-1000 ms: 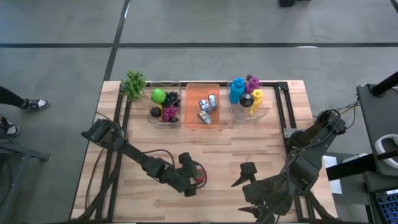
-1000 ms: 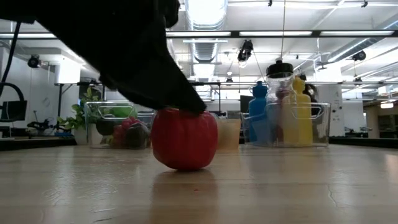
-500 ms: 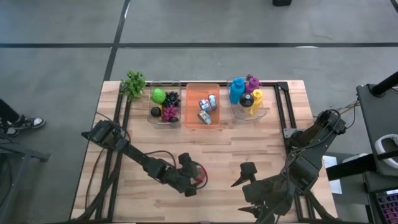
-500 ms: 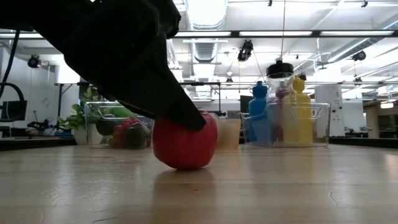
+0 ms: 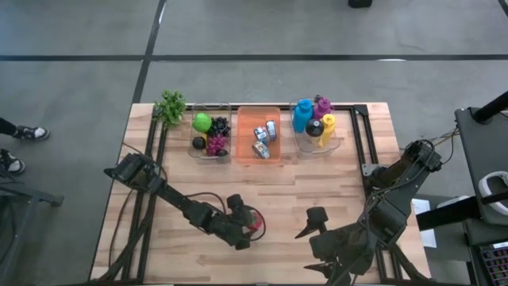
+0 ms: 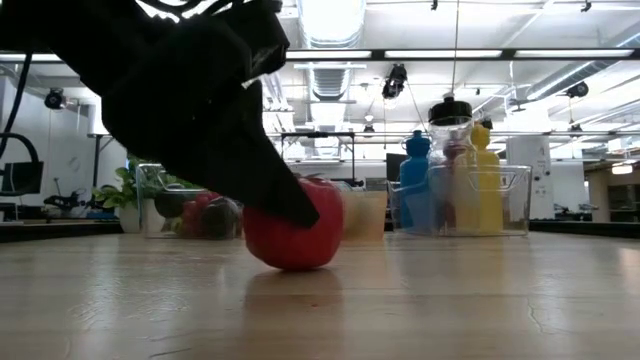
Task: Pick & Place Food Item
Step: Put the red tomato into the left transparent bin
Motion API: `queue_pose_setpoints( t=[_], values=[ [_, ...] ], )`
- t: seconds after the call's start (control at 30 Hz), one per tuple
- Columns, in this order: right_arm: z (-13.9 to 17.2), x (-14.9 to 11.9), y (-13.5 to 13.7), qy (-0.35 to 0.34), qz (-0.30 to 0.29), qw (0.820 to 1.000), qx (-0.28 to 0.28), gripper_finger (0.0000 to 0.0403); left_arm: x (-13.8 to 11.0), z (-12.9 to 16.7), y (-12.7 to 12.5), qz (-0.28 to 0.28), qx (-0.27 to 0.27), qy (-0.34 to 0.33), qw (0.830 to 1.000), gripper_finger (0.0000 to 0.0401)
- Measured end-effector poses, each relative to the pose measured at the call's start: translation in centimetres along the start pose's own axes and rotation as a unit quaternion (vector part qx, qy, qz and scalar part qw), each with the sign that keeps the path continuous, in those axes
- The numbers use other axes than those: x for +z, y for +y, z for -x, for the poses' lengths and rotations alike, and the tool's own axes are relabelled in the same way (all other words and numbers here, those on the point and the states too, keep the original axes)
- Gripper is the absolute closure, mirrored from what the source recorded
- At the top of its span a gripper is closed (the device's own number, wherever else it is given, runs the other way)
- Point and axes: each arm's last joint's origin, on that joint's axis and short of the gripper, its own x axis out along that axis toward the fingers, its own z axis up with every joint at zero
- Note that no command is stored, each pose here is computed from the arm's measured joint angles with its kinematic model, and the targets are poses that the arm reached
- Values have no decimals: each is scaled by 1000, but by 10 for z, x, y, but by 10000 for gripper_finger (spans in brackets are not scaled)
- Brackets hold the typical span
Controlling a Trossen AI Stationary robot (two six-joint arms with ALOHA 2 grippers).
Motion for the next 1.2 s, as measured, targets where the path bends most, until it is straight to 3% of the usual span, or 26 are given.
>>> queue_pose_setpoints(
  t=[0.2,0.63,1.2],
  values=[
    [0,0,0,0,0,1000,0,44,-1,-1,0,-1,0,1,1000,40],
    [0,0,0,0,0,1000,0,44,-1,-1,0,-6,0,1,1000,145],
    [0,0,0,0,0,1000,0,44,-1,0,-2,-21,-2,0,1000,151]
  ],
)
